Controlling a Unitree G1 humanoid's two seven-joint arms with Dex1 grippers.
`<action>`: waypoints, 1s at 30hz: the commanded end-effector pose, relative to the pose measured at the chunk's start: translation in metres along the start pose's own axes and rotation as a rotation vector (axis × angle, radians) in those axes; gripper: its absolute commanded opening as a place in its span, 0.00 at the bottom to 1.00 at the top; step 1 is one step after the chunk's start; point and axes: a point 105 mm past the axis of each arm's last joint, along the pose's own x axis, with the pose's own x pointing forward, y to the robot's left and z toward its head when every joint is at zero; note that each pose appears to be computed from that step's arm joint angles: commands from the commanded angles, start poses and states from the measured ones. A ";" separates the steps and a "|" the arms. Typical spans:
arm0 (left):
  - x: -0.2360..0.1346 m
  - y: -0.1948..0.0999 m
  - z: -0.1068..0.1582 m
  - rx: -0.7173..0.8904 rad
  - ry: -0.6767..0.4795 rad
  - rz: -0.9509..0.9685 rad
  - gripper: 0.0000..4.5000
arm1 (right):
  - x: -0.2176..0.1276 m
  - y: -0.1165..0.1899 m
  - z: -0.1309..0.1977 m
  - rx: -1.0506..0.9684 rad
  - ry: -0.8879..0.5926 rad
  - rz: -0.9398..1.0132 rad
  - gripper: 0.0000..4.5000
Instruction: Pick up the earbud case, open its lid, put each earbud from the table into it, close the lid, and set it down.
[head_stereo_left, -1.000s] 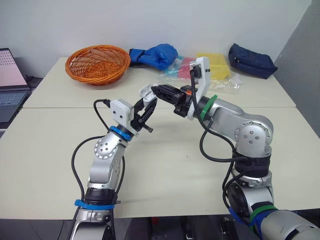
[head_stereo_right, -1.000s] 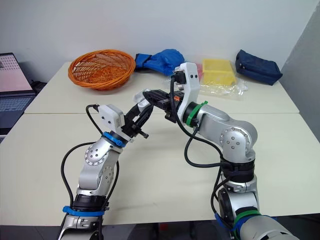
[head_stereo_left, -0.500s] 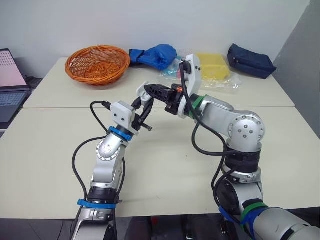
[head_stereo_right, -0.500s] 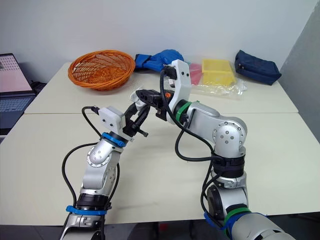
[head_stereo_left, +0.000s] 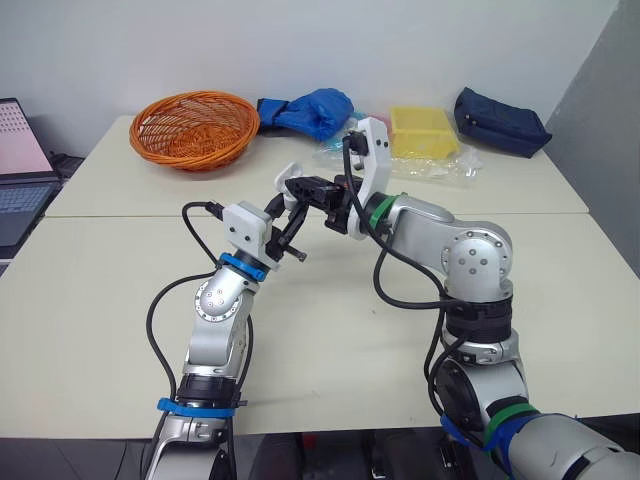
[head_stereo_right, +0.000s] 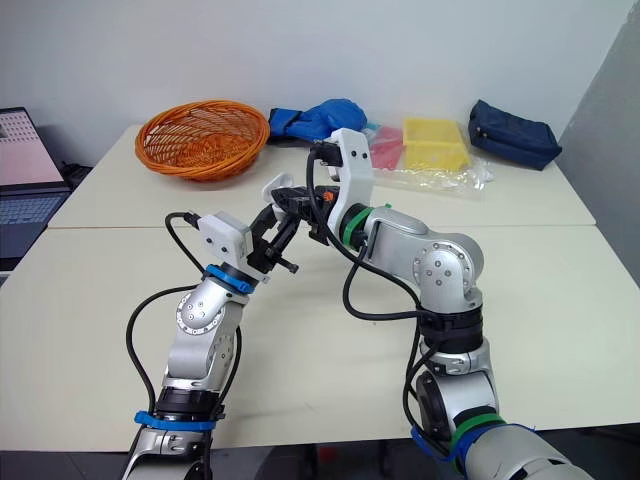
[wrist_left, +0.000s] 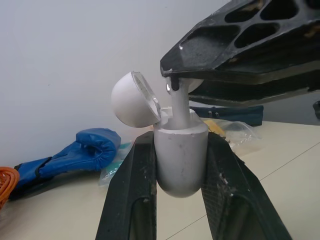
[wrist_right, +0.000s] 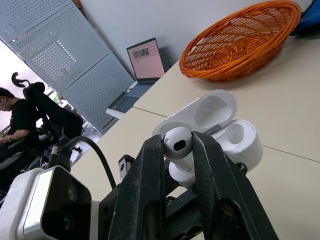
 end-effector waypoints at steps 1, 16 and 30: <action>0.003 0.000 0.019 0.021 -0.070 -0.003 0.17 | 0.002 0.010 0.014 -0.045 -0.045 0.028 0.09; 0.006 -0.002 0.023 0.002 -0.079 0.001 0.17 | 0.002 0.008 0.010 -0.086 -0.034 0.030 0.52; 0.000 0.003 0.016 -0.021 -0.055 0.015 0.17 | -0.050 0.010 0.074 -0.134 -0.203 0.168 0.52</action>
